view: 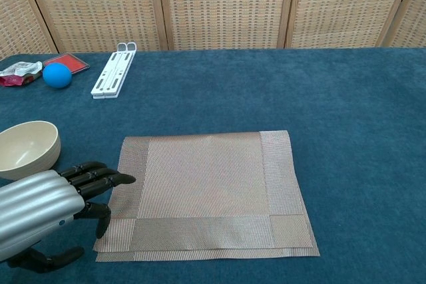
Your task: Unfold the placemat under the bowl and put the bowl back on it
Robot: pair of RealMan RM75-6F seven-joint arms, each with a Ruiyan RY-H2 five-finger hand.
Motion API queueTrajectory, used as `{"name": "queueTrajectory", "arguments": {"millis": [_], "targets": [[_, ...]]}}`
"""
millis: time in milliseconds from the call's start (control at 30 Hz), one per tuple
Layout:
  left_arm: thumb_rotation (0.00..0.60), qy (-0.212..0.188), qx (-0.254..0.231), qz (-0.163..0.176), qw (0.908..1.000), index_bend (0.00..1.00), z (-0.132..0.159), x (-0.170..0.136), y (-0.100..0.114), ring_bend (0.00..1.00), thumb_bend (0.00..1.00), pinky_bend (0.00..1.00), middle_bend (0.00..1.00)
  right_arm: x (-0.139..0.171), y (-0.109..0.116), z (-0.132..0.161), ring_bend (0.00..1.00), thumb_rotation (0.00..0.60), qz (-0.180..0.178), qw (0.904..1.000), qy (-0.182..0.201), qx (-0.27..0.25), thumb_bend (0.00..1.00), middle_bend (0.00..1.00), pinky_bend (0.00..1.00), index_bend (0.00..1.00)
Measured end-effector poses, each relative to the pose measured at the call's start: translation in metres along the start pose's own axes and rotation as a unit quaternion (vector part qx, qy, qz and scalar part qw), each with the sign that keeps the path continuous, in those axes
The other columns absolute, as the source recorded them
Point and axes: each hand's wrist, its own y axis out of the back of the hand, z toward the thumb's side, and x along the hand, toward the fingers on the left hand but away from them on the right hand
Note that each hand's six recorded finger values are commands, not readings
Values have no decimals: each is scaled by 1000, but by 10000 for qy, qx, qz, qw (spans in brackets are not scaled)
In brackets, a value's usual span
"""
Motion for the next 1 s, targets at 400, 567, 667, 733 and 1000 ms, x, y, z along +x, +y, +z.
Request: {"name": "queueTrajectory", "arguments": {"millis": [400,567,667,733,1000], "targets": [[600,-16,11,40,10000,496,7,12,-5,0,396,0,0,-1,1,-1,0,600,6,10000,-7,-28,130,0,0,49],[600,-12,-60,141,9999,559,11,15,-2,0,429,0,0,0,1,0,0,600,11,10000,6,-42,130,0,0,48],[600,-42,-112,224,9997,579,15,17,-1,0,466,0,0,0,1,0,0,600,20,10000,10,-53,130,0,0,48],[600,-54,-99,243,9996,592,16,18,-1,0,480,0,0,0,1,0,0,600,24,10000,14,-63,130,0,0,48],[600,-50,-111,260,9996,600,16,19,0,0,479,0,0,0,2,0,0,600,29,9999,16,-115,130,0,0,48]]}}
